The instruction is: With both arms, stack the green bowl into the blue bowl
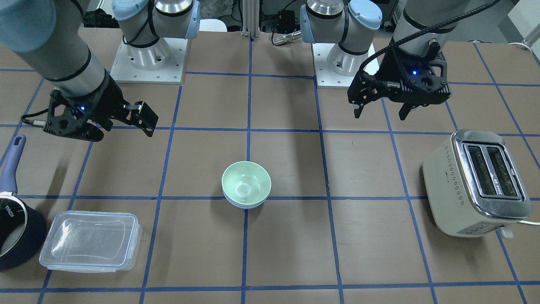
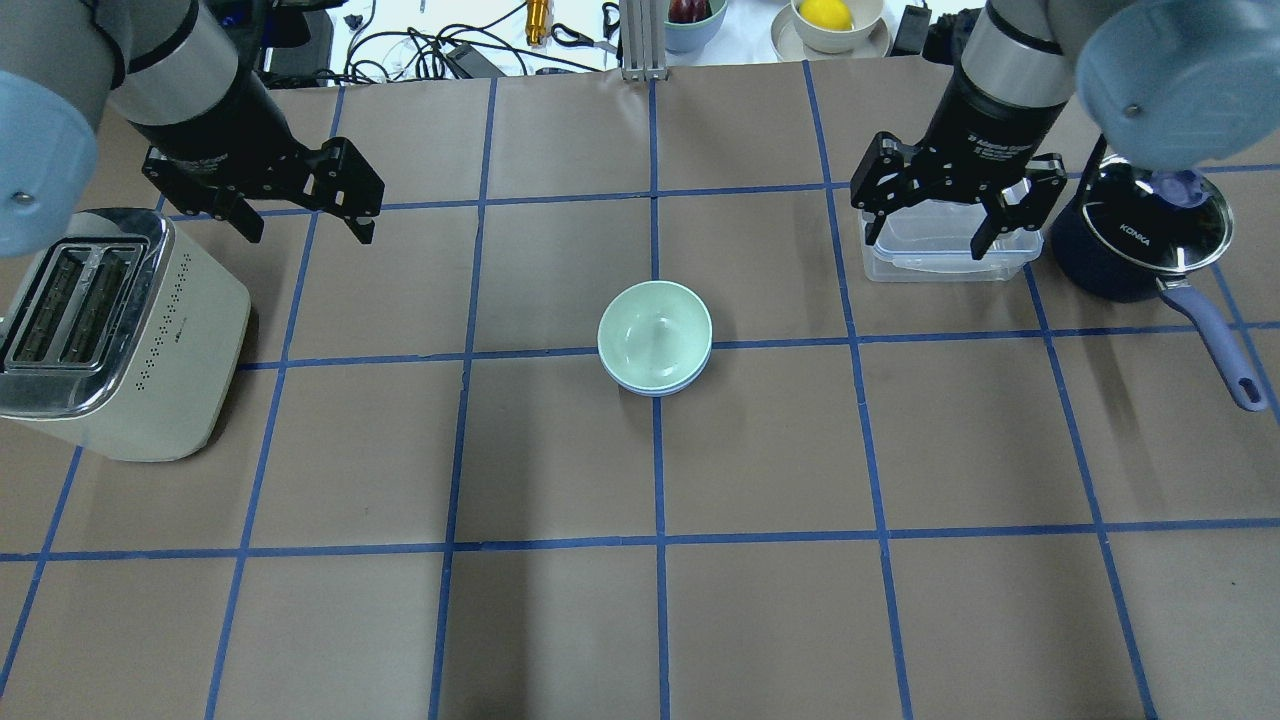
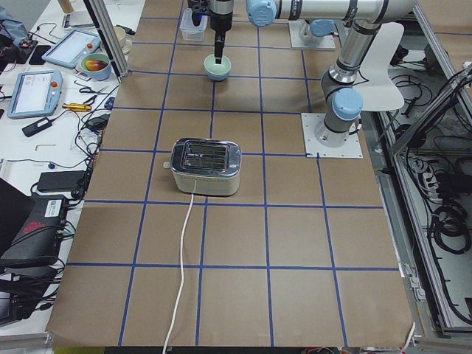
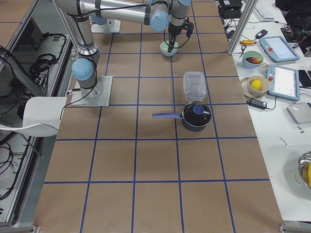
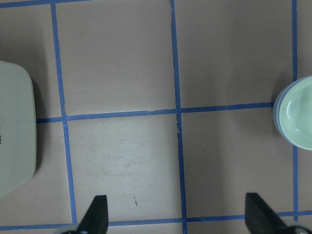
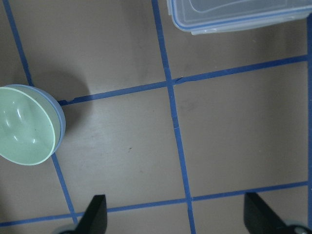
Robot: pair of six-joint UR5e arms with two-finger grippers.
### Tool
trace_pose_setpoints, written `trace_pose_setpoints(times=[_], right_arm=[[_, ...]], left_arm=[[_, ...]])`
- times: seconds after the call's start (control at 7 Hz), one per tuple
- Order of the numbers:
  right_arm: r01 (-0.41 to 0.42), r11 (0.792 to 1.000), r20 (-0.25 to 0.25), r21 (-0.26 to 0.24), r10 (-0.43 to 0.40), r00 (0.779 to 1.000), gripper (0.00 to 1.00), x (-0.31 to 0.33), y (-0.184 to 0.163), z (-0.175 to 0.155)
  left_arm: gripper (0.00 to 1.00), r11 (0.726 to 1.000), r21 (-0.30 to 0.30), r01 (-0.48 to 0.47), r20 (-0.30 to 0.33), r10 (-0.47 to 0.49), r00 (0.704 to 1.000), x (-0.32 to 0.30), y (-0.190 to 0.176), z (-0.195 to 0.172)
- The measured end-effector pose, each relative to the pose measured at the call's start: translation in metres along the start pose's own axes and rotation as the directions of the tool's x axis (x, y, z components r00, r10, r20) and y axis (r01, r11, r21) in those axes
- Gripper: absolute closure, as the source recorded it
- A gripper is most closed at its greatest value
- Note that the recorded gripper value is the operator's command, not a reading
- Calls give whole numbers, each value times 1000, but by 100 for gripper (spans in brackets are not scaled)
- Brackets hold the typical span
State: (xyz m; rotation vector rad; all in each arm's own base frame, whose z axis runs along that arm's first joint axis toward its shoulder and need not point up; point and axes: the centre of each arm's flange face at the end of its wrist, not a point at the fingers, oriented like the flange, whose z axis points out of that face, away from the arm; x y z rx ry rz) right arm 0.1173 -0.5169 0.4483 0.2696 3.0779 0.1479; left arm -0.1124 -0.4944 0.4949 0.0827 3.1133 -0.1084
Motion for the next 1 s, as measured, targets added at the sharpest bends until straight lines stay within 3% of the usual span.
trace_pose_setpoints(times=[0.43,1.0], right_arm=[[1,1000,-79,31,2,997,0,11,39,-37],[1,1000,-70,31,1,998,0,10,44,-40]], left_arm=[[0,1000,-4,-7,1,7,1000,2,2,1],[0,1000,-3,-8,2,8,1000,2,3,0]])
